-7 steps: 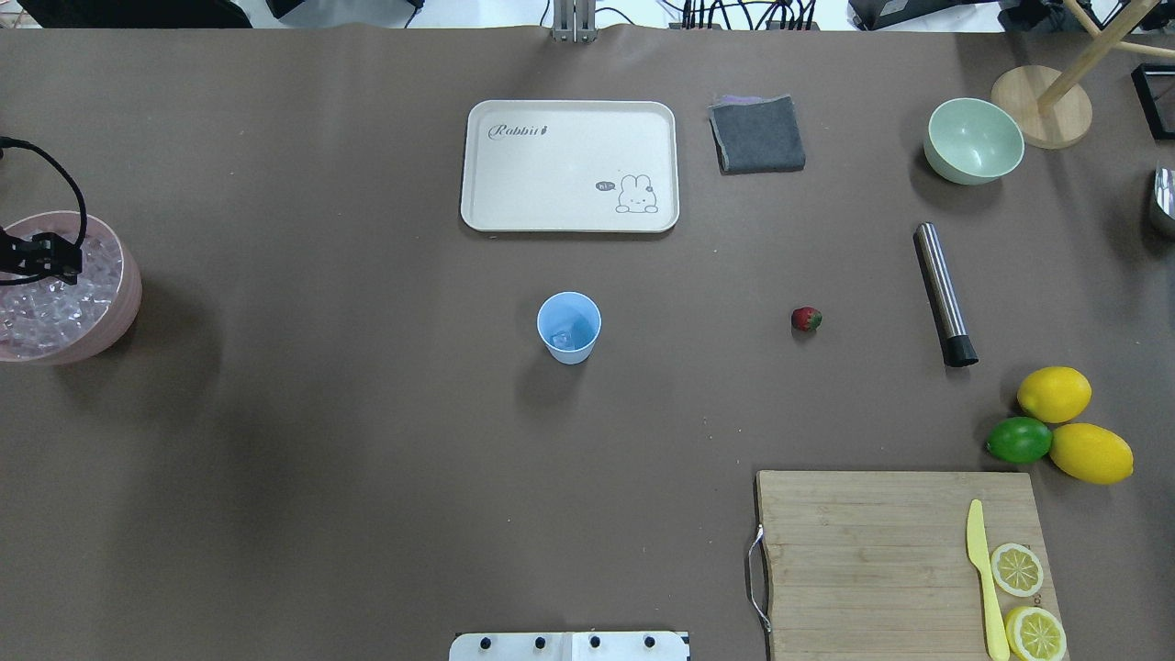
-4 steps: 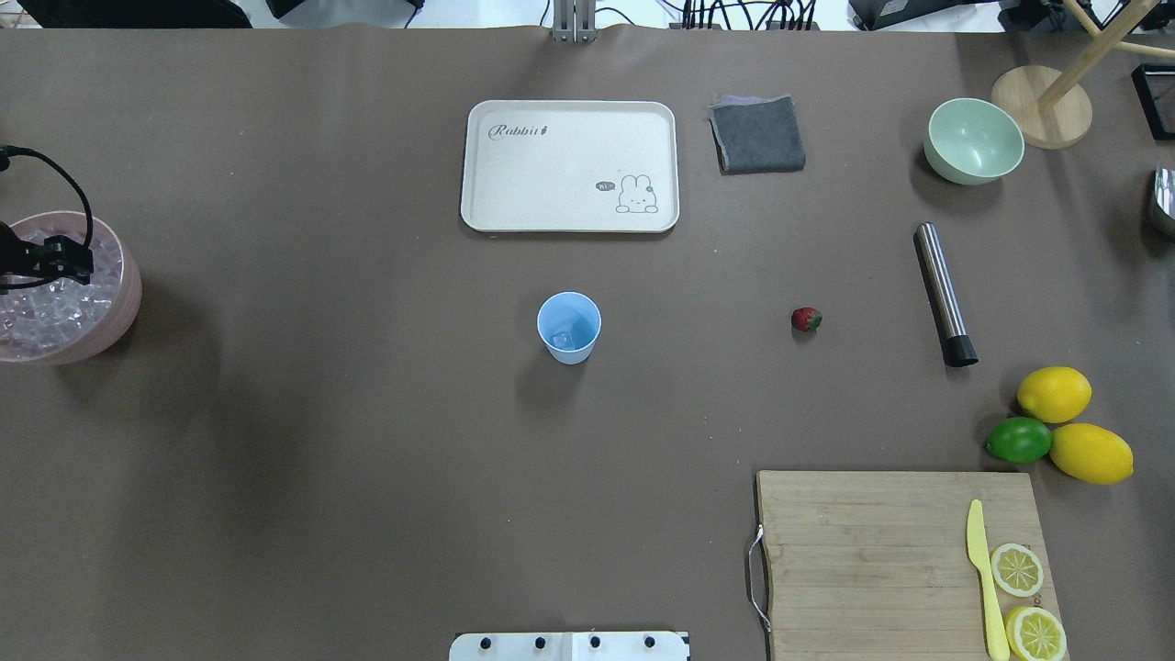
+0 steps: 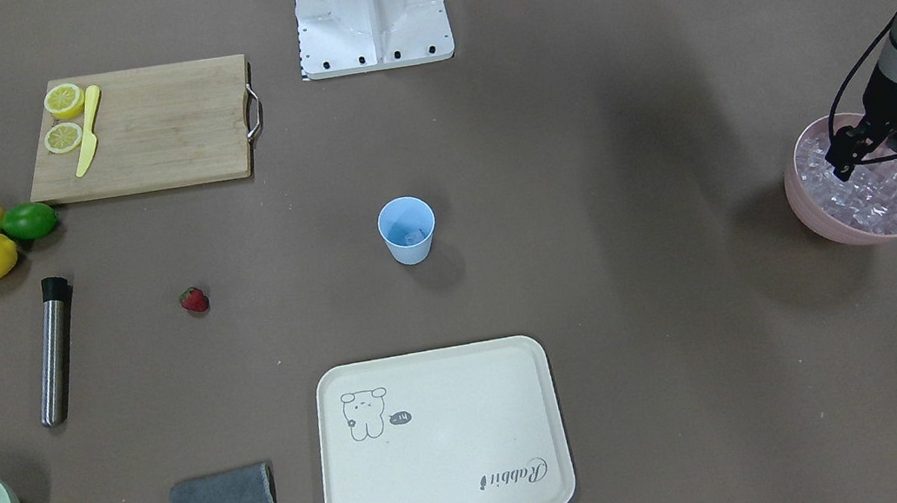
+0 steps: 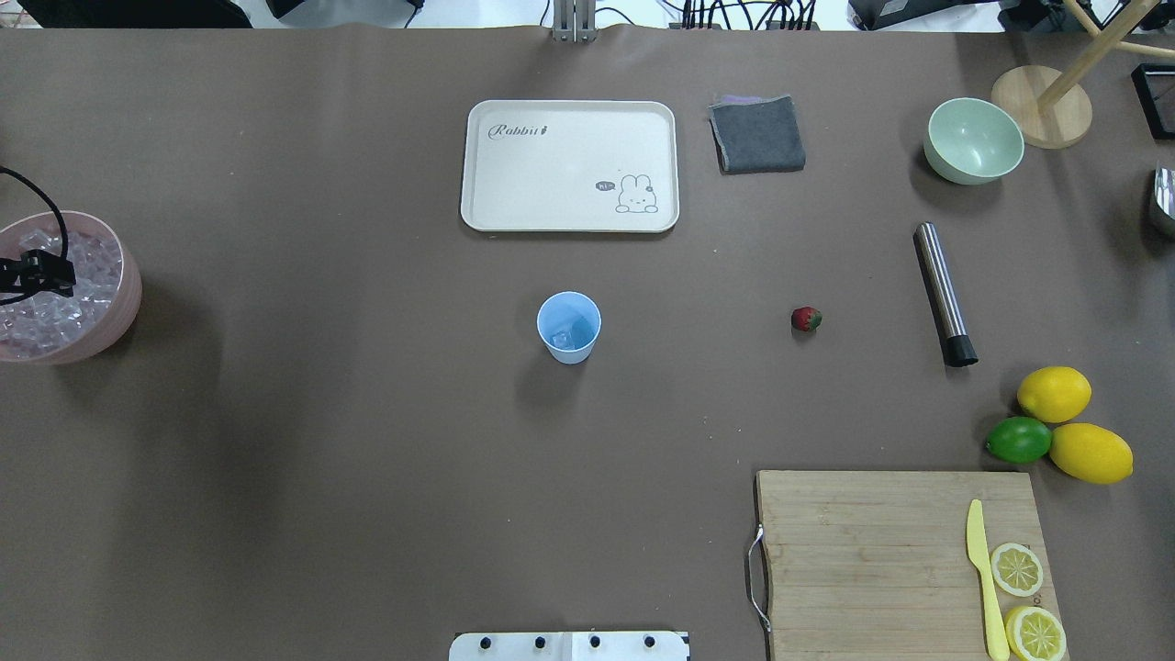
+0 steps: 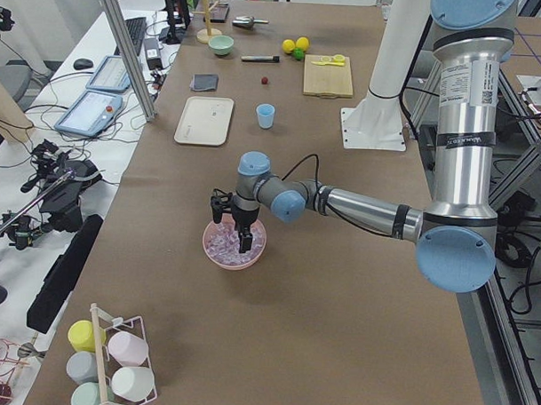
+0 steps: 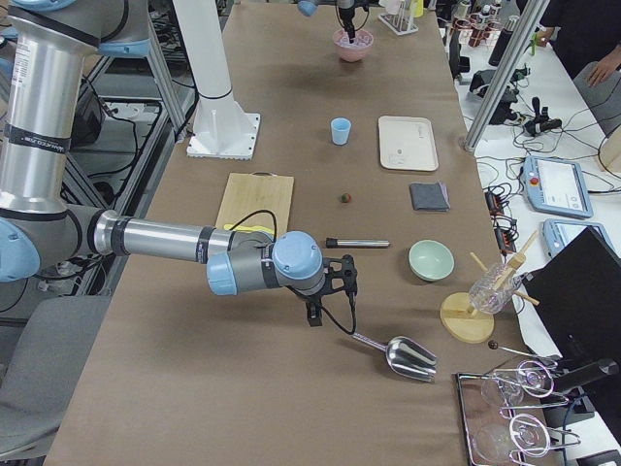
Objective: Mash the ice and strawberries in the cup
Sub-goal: 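Grasp another ice cube from the pink bowl with the left gripper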
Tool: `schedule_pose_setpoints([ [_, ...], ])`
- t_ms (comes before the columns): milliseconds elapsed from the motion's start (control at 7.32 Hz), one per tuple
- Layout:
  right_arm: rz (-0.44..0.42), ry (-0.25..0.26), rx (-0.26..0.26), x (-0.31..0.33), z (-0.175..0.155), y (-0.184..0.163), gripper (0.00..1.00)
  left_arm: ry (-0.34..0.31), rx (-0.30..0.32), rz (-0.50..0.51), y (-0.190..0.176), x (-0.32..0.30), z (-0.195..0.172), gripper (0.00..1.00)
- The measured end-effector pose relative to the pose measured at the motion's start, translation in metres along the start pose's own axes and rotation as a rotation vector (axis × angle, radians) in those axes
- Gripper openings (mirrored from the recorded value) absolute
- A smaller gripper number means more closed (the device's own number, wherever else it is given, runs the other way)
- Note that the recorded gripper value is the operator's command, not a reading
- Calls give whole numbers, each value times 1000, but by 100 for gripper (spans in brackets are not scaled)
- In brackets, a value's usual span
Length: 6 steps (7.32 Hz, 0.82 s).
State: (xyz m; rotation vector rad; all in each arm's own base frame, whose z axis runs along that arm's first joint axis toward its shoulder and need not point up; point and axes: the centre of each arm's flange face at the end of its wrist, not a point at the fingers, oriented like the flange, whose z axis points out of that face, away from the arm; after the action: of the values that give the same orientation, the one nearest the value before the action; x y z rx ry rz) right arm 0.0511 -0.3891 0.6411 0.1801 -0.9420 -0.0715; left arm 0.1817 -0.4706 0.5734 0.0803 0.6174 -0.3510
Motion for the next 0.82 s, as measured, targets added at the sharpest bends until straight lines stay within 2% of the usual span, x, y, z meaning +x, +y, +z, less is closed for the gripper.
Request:
schedule_pose_setpoints([
  [820,-2,0,2,-1,-1,-1,100,-2,-21,-19,15,8,14,97],
])
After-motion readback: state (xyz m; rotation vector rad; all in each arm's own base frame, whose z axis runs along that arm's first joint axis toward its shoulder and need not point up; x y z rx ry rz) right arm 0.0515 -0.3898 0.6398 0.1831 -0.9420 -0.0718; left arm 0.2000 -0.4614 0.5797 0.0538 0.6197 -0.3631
